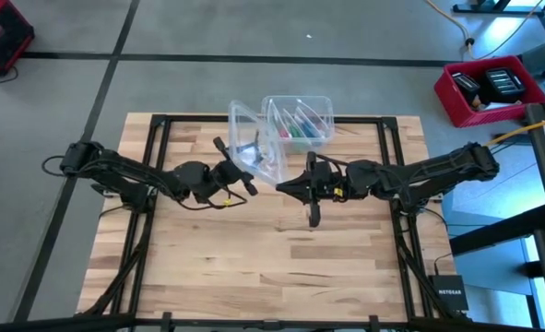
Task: Roll bandage
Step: Close the transparent bin
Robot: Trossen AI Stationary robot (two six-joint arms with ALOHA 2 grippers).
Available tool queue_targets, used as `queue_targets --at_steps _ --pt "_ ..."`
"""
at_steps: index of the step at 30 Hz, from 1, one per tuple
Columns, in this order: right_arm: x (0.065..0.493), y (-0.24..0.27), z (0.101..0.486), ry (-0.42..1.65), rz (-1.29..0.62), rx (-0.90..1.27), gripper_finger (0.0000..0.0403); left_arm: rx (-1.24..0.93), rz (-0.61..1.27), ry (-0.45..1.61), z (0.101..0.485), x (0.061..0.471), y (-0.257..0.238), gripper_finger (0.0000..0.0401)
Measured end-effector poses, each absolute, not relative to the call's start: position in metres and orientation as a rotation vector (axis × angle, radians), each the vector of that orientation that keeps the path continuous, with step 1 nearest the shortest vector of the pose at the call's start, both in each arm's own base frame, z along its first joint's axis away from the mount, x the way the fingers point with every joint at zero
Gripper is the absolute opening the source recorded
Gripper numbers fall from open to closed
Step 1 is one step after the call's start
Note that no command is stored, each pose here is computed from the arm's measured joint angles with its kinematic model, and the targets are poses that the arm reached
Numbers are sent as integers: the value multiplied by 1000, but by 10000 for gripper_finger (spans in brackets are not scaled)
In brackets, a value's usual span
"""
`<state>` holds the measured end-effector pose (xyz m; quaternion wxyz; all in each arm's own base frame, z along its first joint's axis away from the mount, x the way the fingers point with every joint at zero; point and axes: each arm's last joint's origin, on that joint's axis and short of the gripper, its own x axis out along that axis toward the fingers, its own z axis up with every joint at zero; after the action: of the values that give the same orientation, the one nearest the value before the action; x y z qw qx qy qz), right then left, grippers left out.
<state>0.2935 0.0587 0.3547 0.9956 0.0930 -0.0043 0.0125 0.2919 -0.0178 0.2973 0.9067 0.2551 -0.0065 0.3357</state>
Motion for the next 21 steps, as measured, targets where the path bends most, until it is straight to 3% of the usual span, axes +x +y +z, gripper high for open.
queue_targets --at_steps 10,18,21 --pt "294 59 356 -27 27 192 1 530 716 -14 299 291 -22 158" --pt "293 58 354 -2 20 192 1 648 704 62 295 291 -24 30" --pt "293 59 353 8 23 178 5 705 703 106 292 291 -25 24"
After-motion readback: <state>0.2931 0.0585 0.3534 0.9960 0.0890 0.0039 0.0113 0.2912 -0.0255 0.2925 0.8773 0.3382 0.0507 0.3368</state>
